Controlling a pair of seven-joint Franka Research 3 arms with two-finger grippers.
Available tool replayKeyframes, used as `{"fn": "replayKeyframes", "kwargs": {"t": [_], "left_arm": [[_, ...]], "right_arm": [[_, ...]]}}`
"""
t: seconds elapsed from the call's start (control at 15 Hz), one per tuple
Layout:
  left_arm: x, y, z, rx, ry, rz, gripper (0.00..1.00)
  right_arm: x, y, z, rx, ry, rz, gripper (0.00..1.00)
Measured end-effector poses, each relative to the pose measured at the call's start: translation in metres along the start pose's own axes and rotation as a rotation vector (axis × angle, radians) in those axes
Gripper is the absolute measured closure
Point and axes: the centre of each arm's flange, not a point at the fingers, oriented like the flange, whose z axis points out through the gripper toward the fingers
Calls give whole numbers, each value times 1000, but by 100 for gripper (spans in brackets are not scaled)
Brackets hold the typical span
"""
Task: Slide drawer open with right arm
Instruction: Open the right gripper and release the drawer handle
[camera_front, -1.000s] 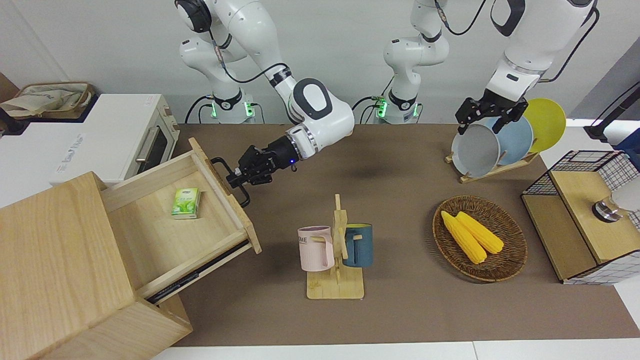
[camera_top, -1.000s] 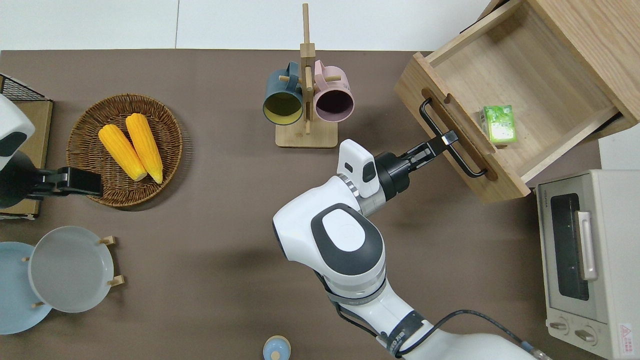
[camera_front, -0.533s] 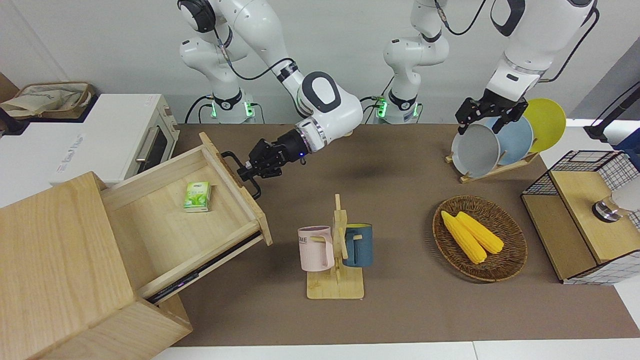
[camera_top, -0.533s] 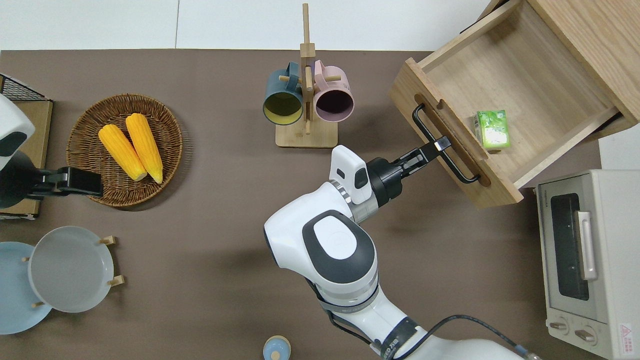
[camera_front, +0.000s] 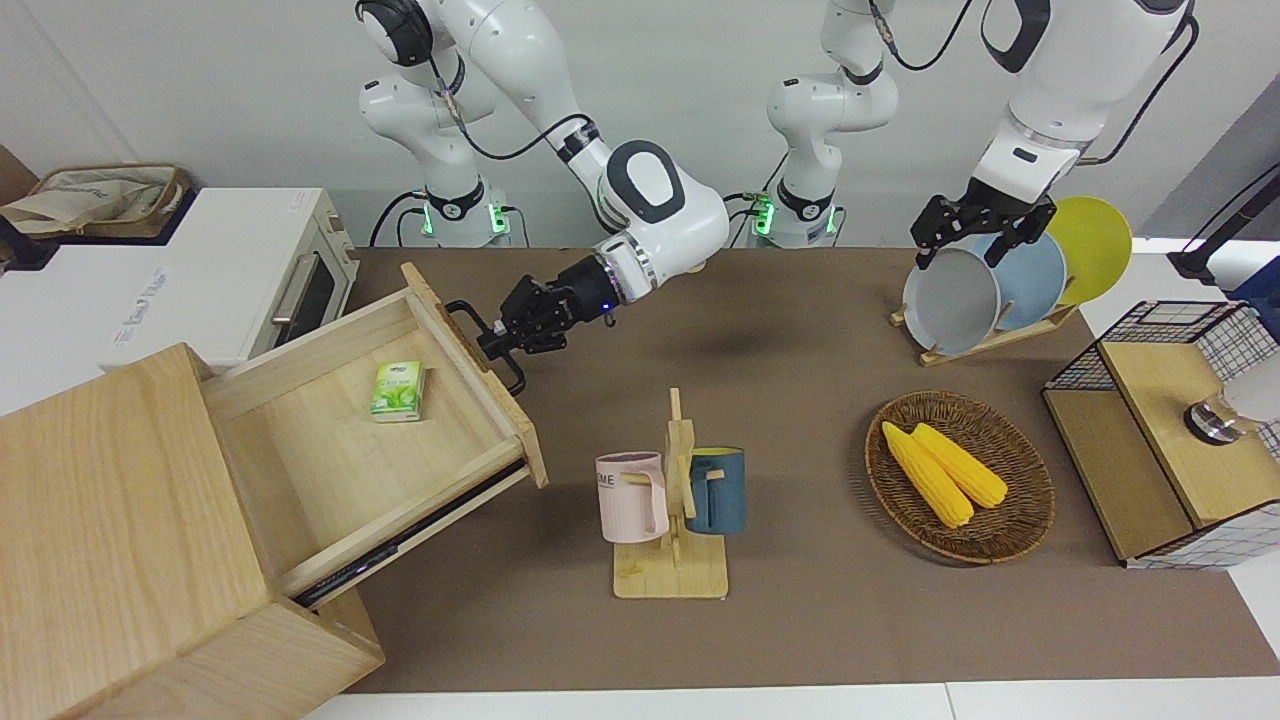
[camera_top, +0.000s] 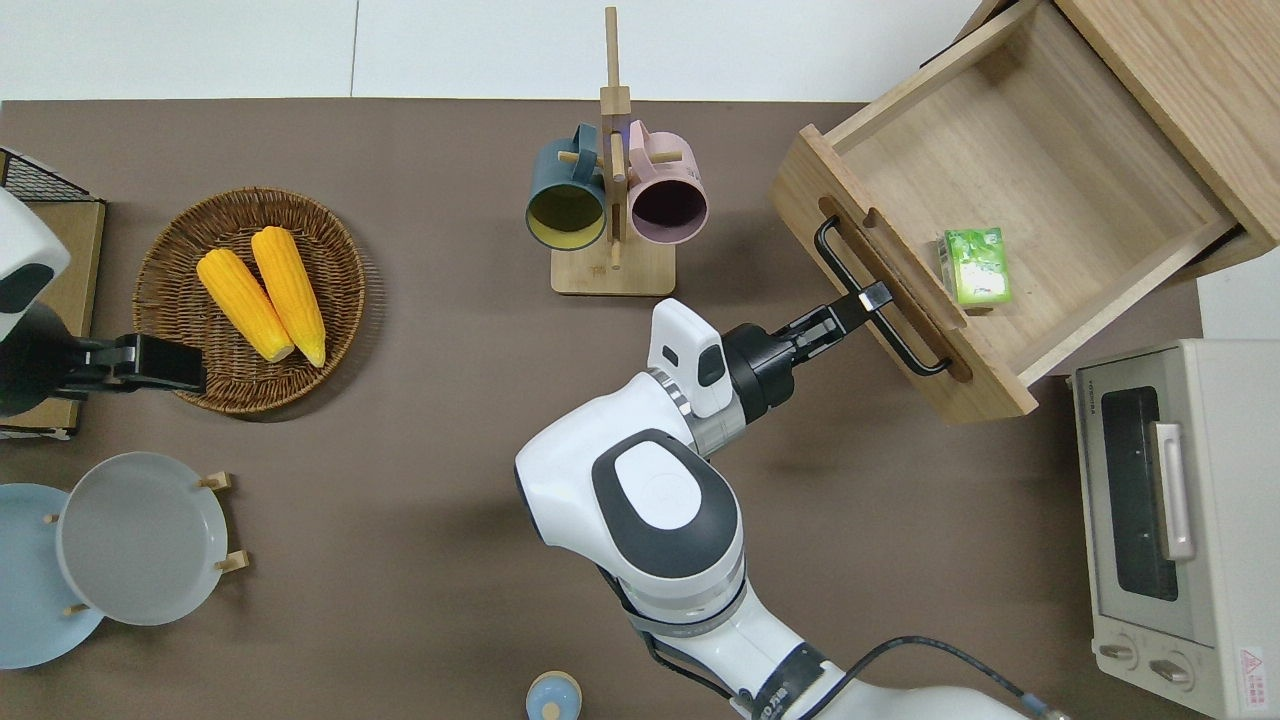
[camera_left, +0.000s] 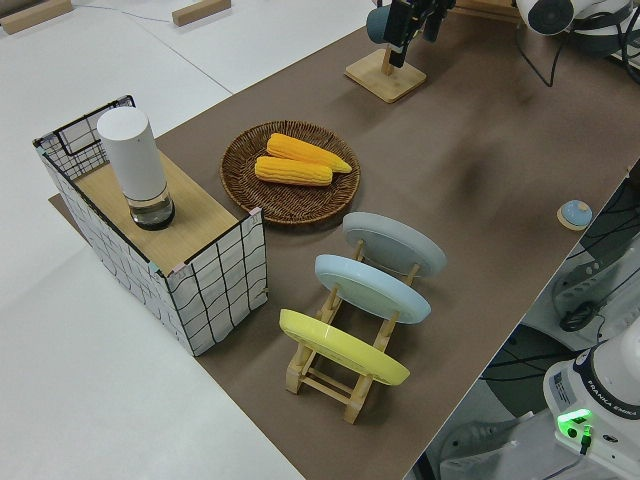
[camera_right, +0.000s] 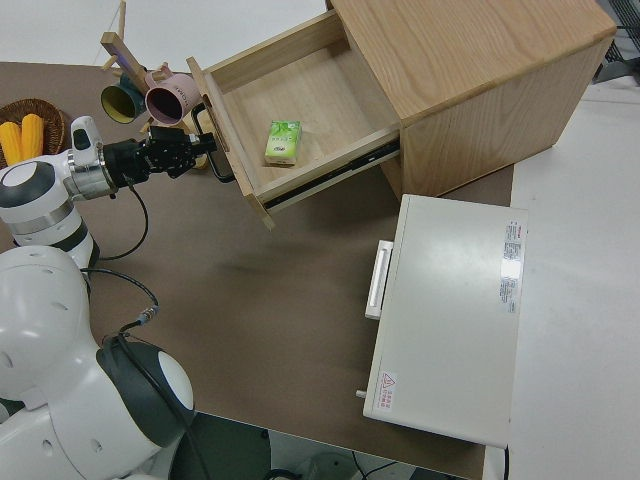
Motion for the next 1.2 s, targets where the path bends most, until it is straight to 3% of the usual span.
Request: {"fn": "replayKeyframes", "kwargs": {"t": [0.13,0.2,0.6,0.73,1.2], "left_arm": [[0,0,0,0,0,0,0],[0,0,0,0,0,0,1],[0,0,0,0,0,0,0],[0,0,0,0,0,0,0],[0,0,0,0,0,0,0]], "right_arm": [[-1,1,-4,0,-8,3,78],[-2,3,-6,-5,-13,6,71],[-4,19,-9,-23,-35,32,14],[-4,21,-9,-25,-34,36,0],[-4,21,-8,-29,-35,37,0]]}}
